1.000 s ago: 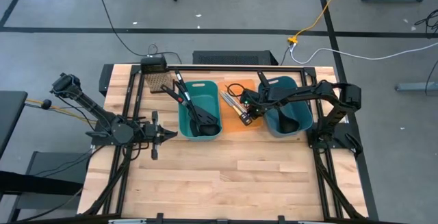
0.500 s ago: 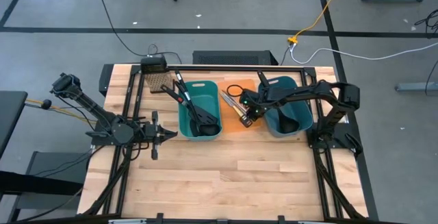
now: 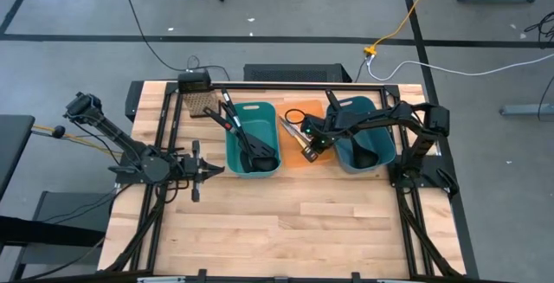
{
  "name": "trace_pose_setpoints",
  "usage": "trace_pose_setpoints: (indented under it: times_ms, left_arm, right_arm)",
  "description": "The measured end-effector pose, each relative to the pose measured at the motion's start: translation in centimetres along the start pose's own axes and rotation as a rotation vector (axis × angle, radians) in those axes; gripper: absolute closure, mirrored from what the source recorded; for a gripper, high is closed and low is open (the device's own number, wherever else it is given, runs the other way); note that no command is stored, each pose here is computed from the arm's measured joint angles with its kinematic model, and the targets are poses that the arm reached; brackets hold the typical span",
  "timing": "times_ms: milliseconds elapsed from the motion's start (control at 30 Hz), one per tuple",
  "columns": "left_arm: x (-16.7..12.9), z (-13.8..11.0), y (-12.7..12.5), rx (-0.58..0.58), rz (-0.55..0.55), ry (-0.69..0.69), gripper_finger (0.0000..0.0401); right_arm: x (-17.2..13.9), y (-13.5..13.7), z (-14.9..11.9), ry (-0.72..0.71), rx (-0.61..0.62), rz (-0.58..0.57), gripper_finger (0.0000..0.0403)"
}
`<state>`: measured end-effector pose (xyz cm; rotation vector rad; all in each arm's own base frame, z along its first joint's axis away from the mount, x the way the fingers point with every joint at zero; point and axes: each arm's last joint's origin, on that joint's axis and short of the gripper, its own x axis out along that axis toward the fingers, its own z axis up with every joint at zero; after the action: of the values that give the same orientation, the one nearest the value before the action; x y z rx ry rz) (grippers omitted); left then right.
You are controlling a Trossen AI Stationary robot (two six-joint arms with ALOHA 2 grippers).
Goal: Pick & Place Kitchen Items
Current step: Put the silver knife into the orange bin, then adjust the bins on the table
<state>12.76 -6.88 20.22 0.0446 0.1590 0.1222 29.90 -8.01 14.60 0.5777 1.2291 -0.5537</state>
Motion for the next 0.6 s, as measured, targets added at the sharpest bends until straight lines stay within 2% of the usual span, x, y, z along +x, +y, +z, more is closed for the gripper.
trace_pose_setpoints:
  times_ms: [300,600]
  left_arm:
    - [0.0,0.0,0.0,0.001,0.001,0.001,0.0383]
    - [0.0,0.0,0.0,-0.001,0.001,0.001,0.0383]
  right_arm:
    - [-0.4,0.4,0.5,-0.048,-0.041,0.007,0.0281]
    - [-2.9,2.9,2.6,-0.186,-0.169,-0.039,0.0269]
